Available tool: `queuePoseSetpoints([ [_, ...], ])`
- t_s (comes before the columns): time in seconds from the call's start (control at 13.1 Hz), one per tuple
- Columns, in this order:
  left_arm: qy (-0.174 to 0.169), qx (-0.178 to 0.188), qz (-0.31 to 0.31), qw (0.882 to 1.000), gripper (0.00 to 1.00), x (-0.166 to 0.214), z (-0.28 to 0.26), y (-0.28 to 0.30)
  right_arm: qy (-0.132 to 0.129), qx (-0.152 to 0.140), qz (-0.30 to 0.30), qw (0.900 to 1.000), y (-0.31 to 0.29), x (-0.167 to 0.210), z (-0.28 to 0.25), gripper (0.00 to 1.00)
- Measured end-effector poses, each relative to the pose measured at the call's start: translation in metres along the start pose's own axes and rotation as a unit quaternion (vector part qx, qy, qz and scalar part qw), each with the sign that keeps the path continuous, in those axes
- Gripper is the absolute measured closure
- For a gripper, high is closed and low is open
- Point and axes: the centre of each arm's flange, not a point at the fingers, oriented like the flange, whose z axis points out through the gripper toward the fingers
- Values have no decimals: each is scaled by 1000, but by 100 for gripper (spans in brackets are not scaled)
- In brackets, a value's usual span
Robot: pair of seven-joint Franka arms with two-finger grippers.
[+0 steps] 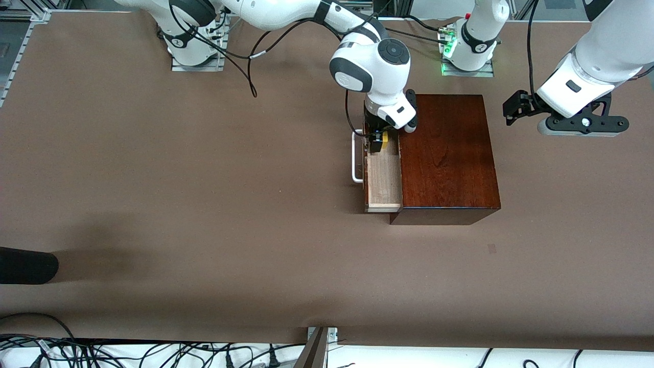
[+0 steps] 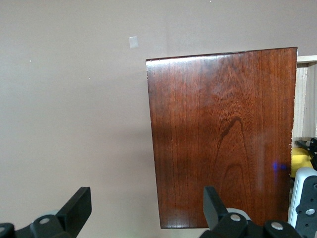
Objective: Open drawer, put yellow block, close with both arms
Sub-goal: 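Lower the cube into the drawer and open the right gripper, then withdraw the right gripper while the left gripper moves toward the drawer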
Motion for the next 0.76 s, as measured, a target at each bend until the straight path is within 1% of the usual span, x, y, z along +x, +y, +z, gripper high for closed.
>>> queuePoseSetpoints([
  [0.08, 0, 0, 0, 1000, 0, 0, 0, 0, 5, -1, 10, 1000, 2, 1, -7, 0],
  [0.15, 0, 0, 0, 1000, 0, 0, 0, 0, 14, -3, 22, 1000, 7, 2, -21, 0],
  [0.31, 0, 0, 0, 1000, 0, 0, 0, 0, 34, -3, 41, 999, 17, -1, -70, 0],
  [0.46, 0, 0, 0, 1000, 0, 0, 0, 0, 54, -4, 60, 997, 28, -12, -131, 0],
  [0.61, 0, 0, -1, 1000, 0, 0, 0, 0, 70, 2, 94, 993, 53, -44, -194, 0],
  [0.69, 0, 0, -1, 1000, 0, 0, 0, 0, 73, 1, 117, 990, 74, -69, -222, 0],
  [0.76, 0, 0, -1, 1000, 0, 0, 0, 0, 70, -4, 146, 987, 101, -104, -247, 0],
])
